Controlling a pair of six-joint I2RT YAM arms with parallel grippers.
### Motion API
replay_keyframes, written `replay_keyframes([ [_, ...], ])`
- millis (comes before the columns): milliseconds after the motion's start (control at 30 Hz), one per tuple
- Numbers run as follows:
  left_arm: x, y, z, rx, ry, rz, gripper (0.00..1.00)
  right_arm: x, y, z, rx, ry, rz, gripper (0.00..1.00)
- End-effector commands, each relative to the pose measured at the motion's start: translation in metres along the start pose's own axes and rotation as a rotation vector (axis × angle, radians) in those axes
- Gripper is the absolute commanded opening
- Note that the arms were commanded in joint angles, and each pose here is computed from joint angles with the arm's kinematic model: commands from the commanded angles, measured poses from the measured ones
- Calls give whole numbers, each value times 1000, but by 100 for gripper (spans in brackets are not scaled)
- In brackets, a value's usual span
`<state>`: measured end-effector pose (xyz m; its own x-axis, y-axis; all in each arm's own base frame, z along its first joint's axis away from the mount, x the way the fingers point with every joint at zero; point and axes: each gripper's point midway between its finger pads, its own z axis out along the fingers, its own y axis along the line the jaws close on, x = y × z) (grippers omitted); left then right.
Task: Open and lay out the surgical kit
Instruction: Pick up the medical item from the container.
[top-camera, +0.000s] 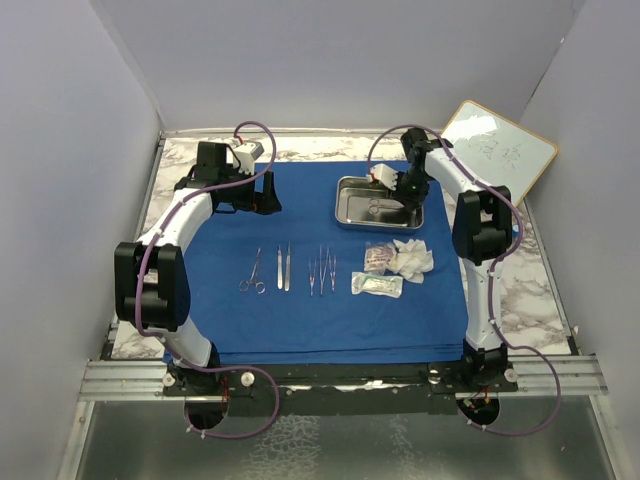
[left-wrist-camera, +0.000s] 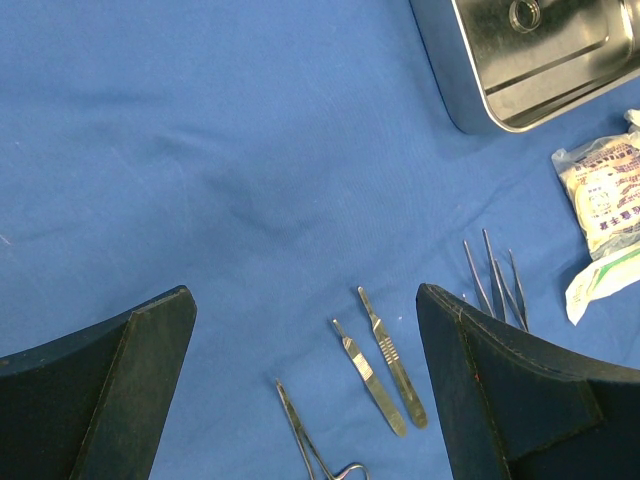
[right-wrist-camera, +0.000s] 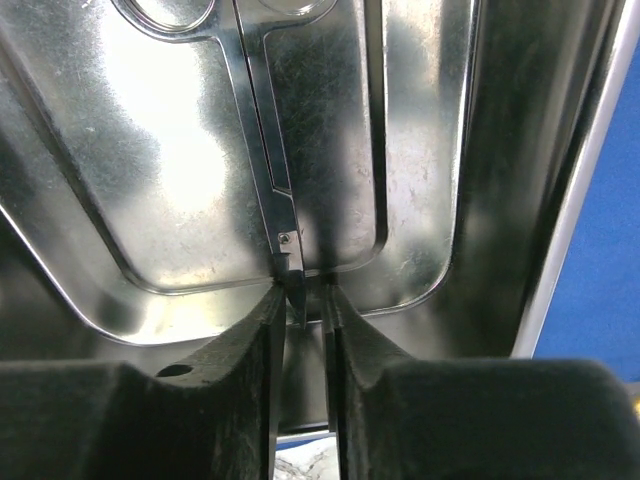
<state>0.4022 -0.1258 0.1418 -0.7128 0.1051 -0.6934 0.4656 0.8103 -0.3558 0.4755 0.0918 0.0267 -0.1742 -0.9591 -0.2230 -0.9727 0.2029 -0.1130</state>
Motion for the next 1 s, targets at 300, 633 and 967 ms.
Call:
replay_keyframes([
  [300, -2, -2, 4, 20, -3, 7, 95, 3, 12, 15, -54, -11, -15, 8],
  [633, -2, -3, 4, 22, -4, 4, 95, -12, 8, -4, -24, -76, -19, 1],
  [967, -3, -4, 4, 27, -11, 0, 95, -22, 9, -13, -7, -129, -1, 1],
])
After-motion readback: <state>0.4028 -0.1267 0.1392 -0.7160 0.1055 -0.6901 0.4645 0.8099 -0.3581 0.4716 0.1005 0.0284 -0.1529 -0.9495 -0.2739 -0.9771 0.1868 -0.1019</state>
